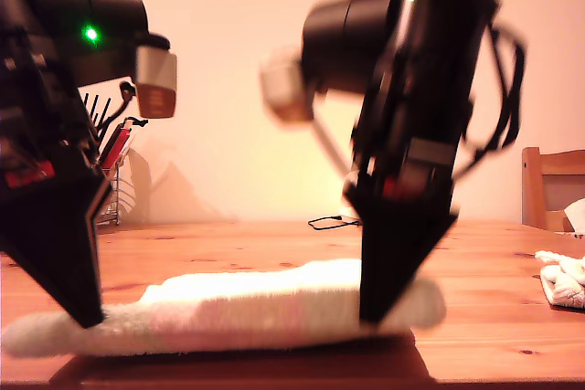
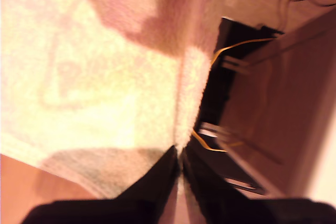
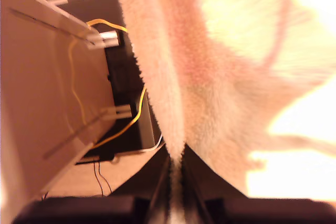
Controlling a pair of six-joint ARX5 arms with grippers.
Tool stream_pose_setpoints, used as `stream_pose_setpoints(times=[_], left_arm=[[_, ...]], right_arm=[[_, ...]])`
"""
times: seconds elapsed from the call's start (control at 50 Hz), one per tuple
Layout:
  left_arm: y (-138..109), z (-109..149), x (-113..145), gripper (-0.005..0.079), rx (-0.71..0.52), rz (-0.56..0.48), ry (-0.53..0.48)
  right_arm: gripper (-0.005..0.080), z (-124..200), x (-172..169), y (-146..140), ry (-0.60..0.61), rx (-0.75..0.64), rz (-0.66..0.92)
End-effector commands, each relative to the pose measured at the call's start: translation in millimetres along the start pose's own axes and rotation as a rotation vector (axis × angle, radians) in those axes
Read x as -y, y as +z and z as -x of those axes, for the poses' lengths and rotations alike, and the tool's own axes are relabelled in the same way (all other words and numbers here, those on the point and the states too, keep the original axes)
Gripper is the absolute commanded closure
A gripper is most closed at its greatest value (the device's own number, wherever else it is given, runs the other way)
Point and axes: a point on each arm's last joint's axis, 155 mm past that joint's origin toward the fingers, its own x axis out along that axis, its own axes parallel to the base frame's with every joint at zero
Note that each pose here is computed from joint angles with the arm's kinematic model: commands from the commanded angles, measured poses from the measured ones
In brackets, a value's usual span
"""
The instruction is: Fold the tea towel in front of you. After folding it, place it to the right side.
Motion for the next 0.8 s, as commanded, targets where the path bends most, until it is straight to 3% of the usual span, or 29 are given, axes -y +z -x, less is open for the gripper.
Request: stream_pose_setpoints(times=[0.0, 0.48, 0.6, 0.78], left_arm=[[-21.7, -3.8, 11.7, 0.0766, -0.064, 0.039, -0.042], [-26.7, 16.8, 64.1, 0.0766, -0.114, 0.078, -0.252], [-12.7, 23.4, 58.7, 0.0766, -0.077, 0.052, -0.233], [15.3, 29.7, 31.8, 0.0766, 0.007, -0.043, -0.114]], right_arm=[[0.0765, -0.5, -11.3, -18.4, 0.030, -0.051, -0.025], [0.0765, 18.8, -47.1, -21.7, 0.122, -0.059, -0.047], [0.0765, 18.5, -45.5, -20.2, 0.116, -0.053, -0.045], [0.0765, 21.1, -31.8, -7.6, 0.068, -0.006, -0.036]])
